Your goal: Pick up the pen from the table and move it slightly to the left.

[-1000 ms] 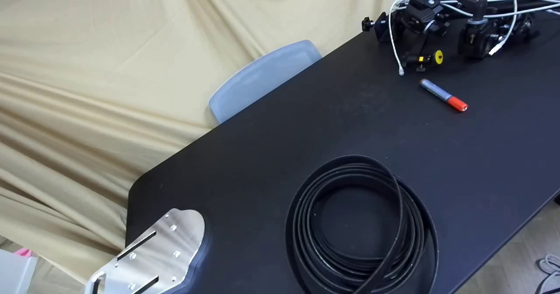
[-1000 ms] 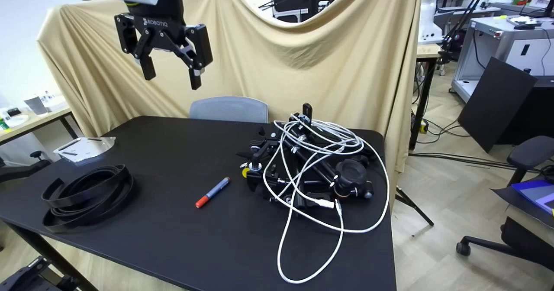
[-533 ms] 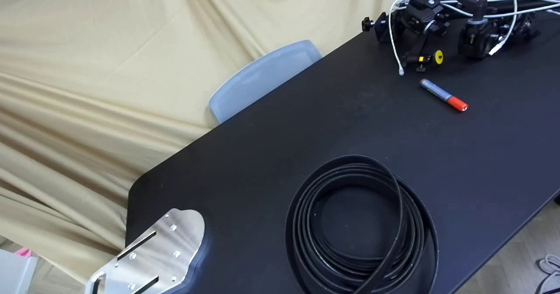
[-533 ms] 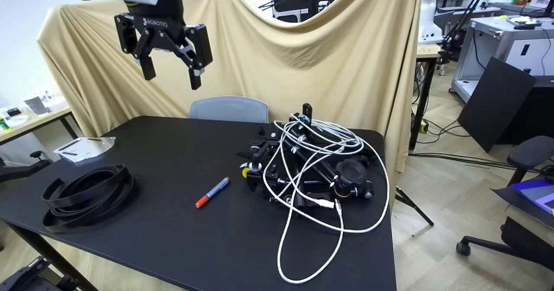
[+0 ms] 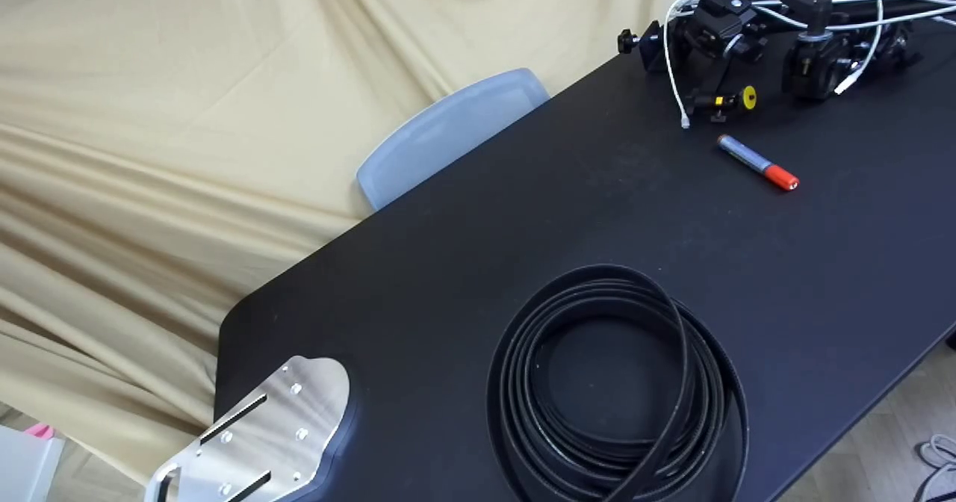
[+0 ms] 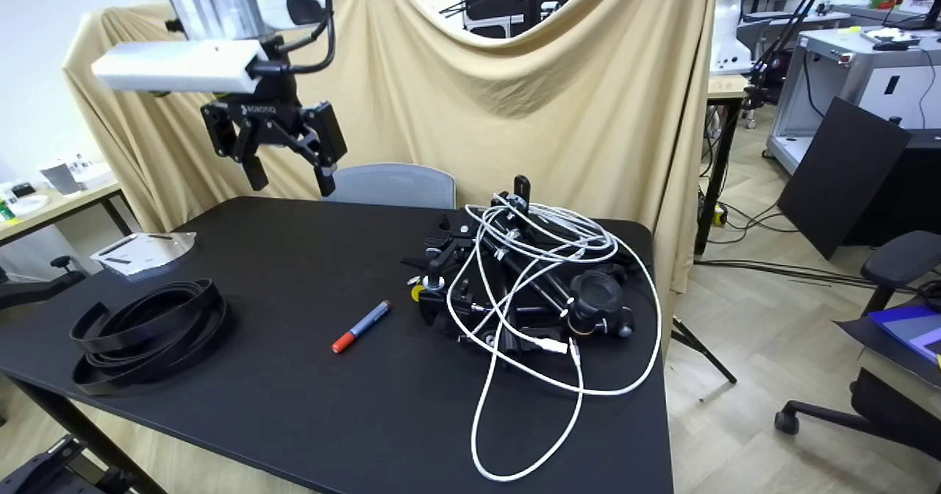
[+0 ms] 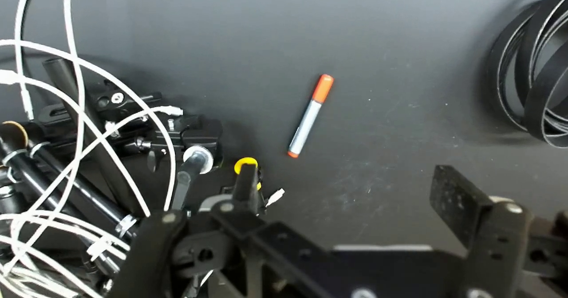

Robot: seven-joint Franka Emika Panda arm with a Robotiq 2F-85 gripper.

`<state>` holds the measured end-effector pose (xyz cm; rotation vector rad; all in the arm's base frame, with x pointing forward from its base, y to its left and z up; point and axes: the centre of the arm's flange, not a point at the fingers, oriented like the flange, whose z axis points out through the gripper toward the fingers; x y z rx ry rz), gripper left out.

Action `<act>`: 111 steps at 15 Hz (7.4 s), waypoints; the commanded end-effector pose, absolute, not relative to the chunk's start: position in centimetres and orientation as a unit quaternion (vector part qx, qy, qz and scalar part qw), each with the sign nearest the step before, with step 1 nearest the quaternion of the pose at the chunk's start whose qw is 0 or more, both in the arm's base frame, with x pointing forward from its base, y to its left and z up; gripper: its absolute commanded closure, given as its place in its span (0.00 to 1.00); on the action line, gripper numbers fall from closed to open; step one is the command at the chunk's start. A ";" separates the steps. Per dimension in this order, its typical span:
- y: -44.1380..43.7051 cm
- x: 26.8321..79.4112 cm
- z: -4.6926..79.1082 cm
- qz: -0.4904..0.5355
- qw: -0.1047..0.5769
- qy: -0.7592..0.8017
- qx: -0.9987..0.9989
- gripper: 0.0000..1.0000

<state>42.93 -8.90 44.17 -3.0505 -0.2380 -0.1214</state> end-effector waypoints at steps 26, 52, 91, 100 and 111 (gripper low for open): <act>-1.2 44.8 21.8 0.000 -0.023 0.121 -0.992 0.00; -3.3 50.8 14.3 0.021 -0.024 0.122 -0.992 0.99; 22.4 54.8 15.7 0.049 -0.033 -0.125 -0.990 0.95; 21.2 55.6 13.9 0.032 -0.038 -0.092 -0.995 0.48; 19.9 55.5 18.3 0.029 -0.014 -0.094 -0.995 0.00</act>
